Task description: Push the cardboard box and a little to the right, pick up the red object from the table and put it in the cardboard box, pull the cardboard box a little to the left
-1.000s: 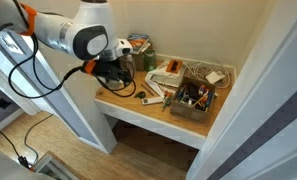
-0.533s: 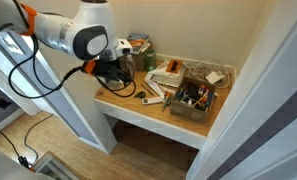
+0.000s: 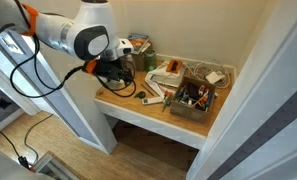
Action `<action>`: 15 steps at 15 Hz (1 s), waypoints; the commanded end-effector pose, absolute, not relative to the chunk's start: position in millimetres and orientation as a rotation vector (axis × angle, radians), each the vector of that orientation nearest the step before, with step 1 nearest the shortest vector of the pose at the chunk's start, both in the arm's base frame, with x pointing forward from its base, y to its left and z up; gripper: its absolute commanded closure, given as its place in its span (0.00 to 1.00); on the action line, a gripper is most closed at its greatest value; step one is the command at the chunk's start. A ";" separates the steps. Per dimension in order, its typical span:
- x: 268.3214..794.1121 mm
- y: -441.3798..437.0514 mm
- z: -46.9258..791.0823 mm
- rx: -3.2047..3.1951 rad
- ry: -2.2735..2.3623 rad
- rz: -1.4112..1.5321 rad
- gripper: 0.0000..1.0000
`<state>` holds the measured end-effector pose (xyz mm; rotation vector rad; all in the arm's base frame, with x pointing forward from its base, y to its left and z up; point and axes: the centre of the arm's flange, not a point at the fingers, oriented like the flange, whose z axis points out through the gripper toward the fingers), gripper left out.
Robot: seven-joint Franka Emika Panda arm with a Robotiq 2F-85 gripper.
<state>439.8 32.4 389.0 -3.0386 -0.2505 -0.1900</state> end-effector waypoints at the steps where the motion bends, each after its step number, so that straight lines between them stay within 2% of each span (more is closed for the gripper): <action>1: 473.8 23.0 378.0 -3.072 -0.105 -0.230 0.00; 7: 520.7 3.9 342.5 -3.152 0.084 -0.287 0.00; 15: 568.1 -9.7 284.2 -3.239 0.052 -0.226 0.00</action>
